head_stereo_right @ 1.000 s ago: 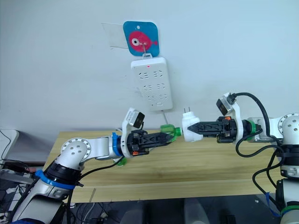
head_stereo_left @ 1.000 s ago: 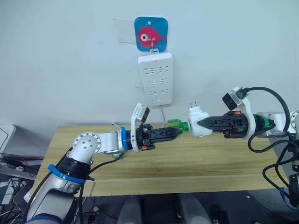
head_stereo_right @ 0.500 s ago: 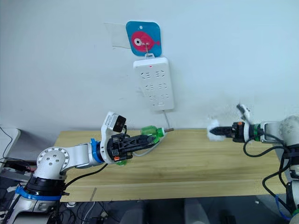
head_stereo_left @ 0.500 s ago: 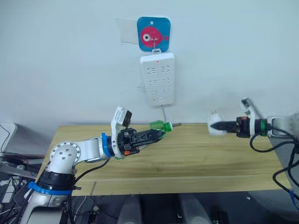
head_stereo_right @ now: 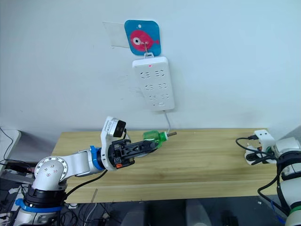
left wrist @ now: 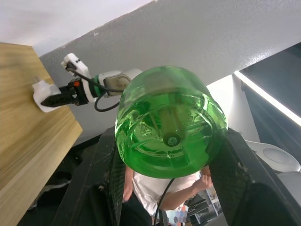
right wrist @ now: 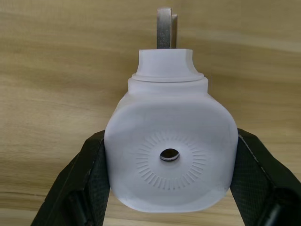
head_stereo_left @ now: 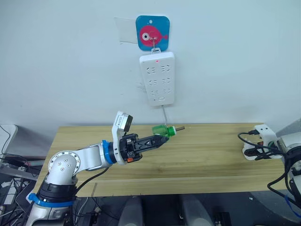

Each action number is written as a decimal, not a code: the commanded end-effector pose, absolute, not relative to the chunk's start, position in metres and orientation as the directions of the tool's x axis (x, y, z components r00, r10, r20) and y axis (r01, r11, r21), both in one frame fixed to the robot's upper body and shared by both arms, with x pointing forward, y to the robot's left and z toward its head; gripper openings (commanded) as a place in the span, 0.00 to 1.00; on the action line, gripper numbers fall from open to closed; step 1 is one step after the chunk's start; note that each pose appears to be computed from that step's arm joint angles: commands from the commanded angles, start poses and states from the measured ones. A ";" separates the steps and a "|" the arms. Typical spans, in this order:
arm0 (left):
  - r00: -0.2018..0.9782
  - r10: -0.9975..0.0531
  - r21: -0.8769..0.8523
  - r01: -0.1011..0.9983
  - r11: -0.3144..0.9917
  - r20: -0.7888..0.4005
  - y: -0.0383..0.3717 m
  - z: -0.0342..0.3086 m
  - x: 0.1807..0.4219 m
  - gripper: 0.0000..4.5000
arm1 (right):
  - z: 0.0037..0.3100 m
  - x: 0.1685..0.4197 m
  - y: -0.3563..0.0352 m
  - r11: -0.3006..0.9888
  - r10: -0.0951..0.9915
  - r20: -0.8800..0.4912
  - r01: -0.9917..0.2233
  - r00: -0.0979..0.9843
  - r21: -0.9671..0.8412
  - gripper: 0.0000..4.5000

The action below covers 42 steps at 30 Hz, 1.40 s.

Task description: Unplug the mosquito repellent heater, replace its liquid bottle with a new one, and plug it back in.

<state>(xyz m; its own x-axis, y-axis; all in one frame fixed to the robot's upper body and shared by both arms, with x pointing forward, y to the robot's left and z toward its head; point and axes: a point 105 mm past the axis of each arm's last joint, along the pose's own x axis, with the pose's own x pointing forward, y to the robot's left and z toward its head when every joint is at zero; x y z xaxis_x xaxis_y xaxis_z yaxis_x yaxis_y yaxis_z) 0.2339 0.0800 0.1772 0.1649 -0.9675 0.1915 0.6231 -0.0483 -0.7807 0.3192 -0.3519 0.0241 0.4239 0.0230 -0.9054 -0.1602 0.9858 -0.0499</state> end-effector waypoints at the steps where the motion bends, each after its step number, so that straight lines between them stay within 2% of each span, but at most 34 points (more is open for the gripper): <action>1: 0.158 -0.965 -0.755 0.654 -0.058 0.211 0.082 0.185 0.230 0.48 | 0.032 0.323 -0.355 0.990 0.030 -0.895 -0.137 0.445 -0.035 0.66; 6: 0.147 -0.966 -0.752 0.657 -0.065 0.212 0.083 0.185 0.230 0.48 | 0.029 0.319 -0.357 0.995 0.029 -0.903 -0.098 0.429 -0.015 0.66; 10: 0.132 -0.968 -0.750 0.657 -0.077 0.215 0.082 0.185 0.229 0.48 | 0.032 0.316 -0.358 0.997 0.043 -0.904 -0.083 0.424 0.009 0.96; 11: 0.130 -0.968 -0.750 0.657 -0.078 0.214 0.082 0.185 0.229 0.48 | 0.034 0.317 -0.358 0.997 0.047 -0.903 -0.079 0.427 0.015 0.99; 16: 0.119 -0.971 -0.750 0.657 -0.080 0.208 0.082 0.181 0.231 0.48 | 0.056 0.315 -0.359 0.994 0.089 -0.899 -0.097 0.428 0.053 0.99; 20: 0.106 -0.971 -0.743 0.664 -0.090 0.213 0.083 0.179 0.232 0.48 | 0.098 0.314 -0.355 0.987 0.136 -0.867 -0.143 0.479 0.076 0.99; 23: 0.103 -0.973 -0.733 0.675 -0.083 0.206 0.083 0.176 0.233 0.48 | 0.124 0.306 -0.334 0.966 0.246 -0.831 -0.194 0.499 0.170 0.99; 25: 0.111 -0.978 -0.696 0.717 -0.043 0.175 0.082 0.171 0.234 0.48 | 0.139 0.300 -0.306 0.920 0.389 -0.762 -0.269 0.518 0.287 0.99; 27: 0.159 -0.975 -0.618 0.785 0.031 0.154 0.078 0.167 0.242 0.48 | 0.155 0.295 -0.272 0.835 0.550 -0.636 -0.365 0.542 0.411 0.99; 32: 0.286 -0.946 -0.396 0.894 0.207 0.152 0.067 0.165 0.270 0.48 | 0.167 0.290 -0.216 0.651 0.738 -0.338 -0.482 0.584 0.587 0.99; 37: 0.378 -0.905 -0.210 0.917 0.338 0.194 0.055 0.173 0.293 0.48 | 0.180 0.292 -0.170 0.465 0.802 -0.055 -0.566 0.594 0.681 0.99; 42: 0.388 -0.899 -0.086 0.922 0.378 0.203 0.041 0.177 0.299 0.48 | 0.185 0.292 -0.134 0.366 0.775 0.080 -0.548 0.627 0.753 0.99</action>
<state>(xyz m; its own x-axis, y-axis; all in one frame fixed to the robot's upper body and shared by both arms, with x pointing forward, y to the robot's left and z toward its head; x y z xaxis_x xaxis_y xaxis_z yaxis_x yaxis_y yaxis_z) 0.3014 0.0467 0.1681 0.4072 -0.8963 0.1755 0.9112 0.3857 -0.1446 0.2959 -0.1384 0.1712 0.6146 0.7880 0.0368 -0.5181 0.3681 0.7720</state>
